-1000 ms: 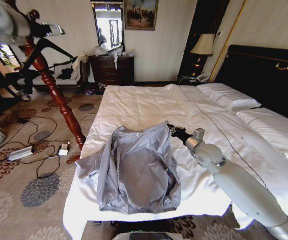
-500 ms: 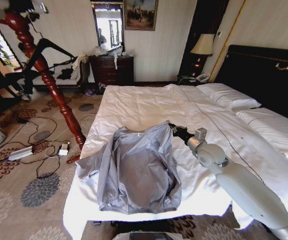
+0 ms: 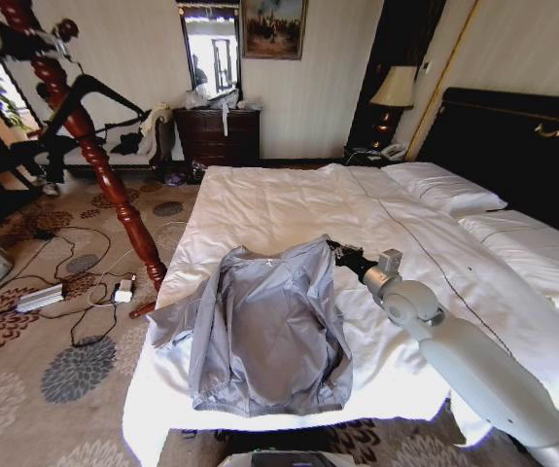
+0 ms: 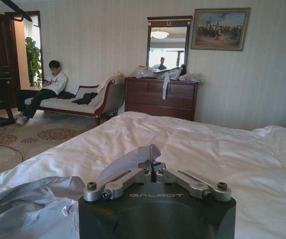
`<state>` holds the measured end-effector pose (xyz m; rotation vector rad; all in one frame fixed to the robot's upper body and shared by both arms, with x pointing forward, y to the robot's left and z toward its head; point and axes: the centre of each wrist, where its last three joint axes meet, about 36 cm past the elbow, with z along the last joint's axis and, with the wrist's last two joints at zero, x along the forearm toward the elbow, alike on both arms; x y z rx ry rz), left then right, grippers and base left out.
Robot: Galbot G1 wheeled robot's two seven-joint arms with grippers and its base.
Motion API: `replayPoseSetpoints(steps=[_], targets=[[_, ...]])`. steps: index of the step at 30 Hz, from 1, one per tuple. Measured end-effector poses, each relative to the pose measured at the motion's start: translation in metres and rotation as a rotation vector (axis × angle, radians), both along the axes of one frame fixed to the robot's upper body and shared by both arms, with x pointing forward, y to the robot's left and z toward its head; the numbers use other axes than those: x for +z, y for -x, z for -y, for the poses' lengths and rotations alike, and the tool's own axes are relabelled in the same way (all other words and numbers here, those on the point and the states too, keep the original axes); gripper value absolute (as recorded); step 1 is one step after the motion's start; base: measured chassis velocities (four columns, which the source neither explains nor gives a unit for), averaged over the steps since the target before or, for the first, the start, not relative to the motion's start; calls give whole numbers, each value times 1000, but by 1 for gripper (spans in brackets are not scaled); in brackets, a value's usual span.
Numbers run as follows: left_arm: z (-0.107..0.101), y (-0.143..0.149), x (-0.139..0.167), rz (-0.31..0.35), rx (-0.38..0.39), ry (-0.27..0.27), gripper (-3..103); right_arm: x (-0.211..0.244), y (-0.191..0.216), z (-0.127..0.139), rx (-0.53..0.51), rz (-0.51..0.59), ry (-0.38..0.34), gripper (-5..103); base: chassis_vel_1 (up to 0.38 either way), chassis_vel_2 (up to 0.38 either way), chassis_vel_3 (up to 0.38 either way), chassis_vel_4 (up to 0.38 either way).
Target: Pick up the clothes from the bed and hang them on the clothes hanger.
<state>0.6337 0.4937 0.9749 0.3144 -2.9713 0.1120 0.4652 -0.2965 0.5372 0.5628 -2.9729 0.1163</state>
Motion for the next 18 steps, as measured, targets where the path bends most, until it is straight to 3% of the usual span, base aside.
replayPoseSetpoints(steps=[11, 18], targets=[[18, -30, -15, -62, 21, -15, 89, -2, 1, 0, -2, -3, 0, 0, 0, 0, 0, 0], [14, -37, -32, -96, 57, -22, 88, -3, 1, 2, -6, -4, 6, 0, 0, 0, 0, 0]])
